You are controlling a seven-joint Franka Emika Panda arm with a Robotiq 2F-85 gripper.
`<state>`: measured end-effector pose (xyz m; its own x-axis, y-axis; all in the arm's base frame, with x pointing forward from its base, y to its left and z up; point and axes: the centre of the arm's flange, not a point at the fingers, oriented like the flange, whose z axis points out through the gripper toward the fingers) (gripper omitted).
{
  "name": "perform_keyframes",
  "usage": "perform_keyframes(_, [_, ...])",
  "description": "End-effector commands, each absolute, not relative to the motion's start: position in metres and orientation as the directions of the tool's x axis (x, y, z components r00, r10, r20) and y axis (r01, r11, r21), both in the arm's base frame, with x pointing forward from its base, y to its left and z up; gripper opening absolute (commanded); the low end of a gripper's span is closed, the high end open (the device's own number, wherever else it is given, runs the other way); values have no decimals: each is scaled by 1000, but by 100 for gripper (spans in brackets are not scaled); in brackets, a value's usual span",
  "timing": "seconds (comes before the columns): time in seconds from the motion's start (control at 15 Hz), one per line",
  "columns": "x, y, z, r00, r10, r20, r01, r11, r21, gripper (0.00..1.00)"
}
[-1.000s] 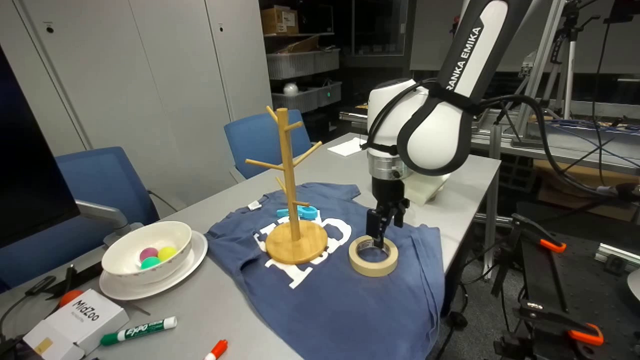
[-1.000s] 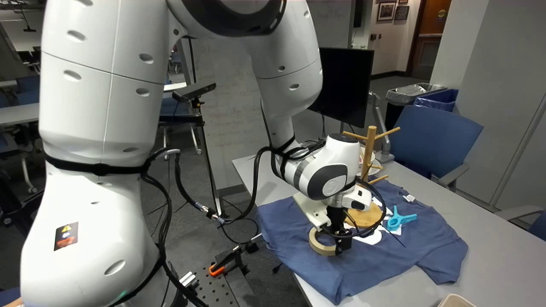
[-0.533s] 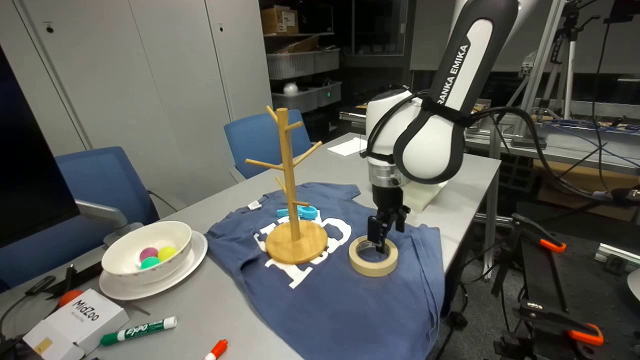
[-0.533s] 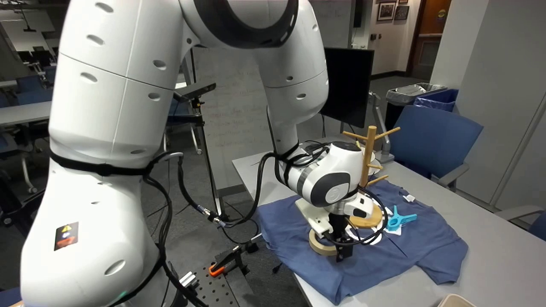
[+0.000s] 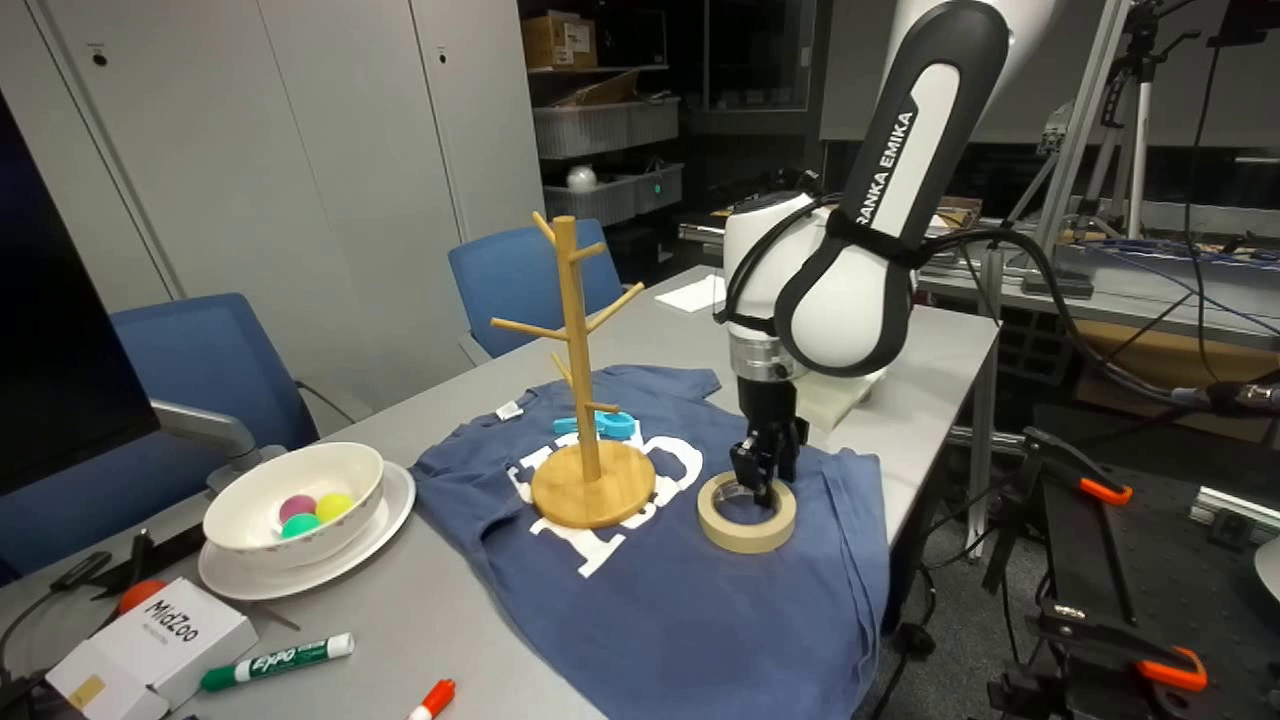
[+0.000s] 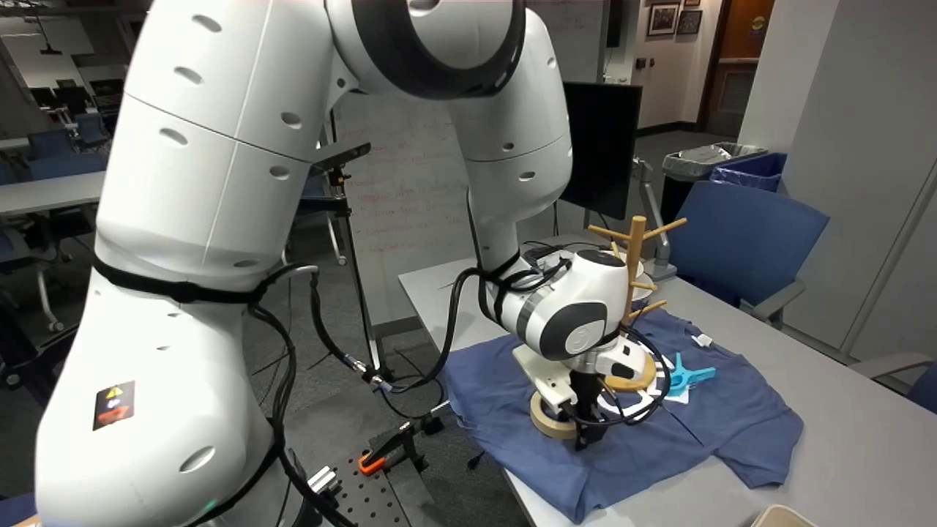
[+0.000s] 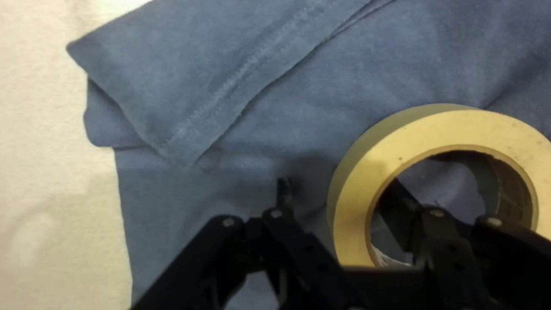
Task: Hang the tape on the wooden rack
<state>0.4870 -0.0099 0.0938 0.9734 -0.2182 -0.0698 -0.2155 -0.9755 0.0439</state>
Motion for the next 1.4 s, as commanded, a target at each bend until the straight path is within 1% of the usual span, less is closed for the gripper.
perform_keyframes(0.0, [492, -11, 89, 971, -227, -70, -224, -973, 46, 26])
perform_keyframes(0.13, [489, -12, 92, 970, -231, -77, -228, -973, 47, 12])
perform_keyframes(0.2, [486, -13, 95, 967, -239, -91, -236, -971, 46, 4])
perform_keyframes(0.27, [485, -15, 98, 963, -249, -105, -245, -968, 46, 2])
perform_keyframes(0.33, [482, -16, 101, 960, -257, -111, -253, -966, 54, 6])
perform_keyframes(0.8, [477, -41, 148, 955, -276, -107, -268, -960, 79, 6])
perform_keyframes(1.2, [495, -60, 209, 948, -318, -9, -317, -946, 64, 6])
perform_keyframes(1.33, [493, -60, 220, 949, -314, 25, -315, -947, 63, 6])
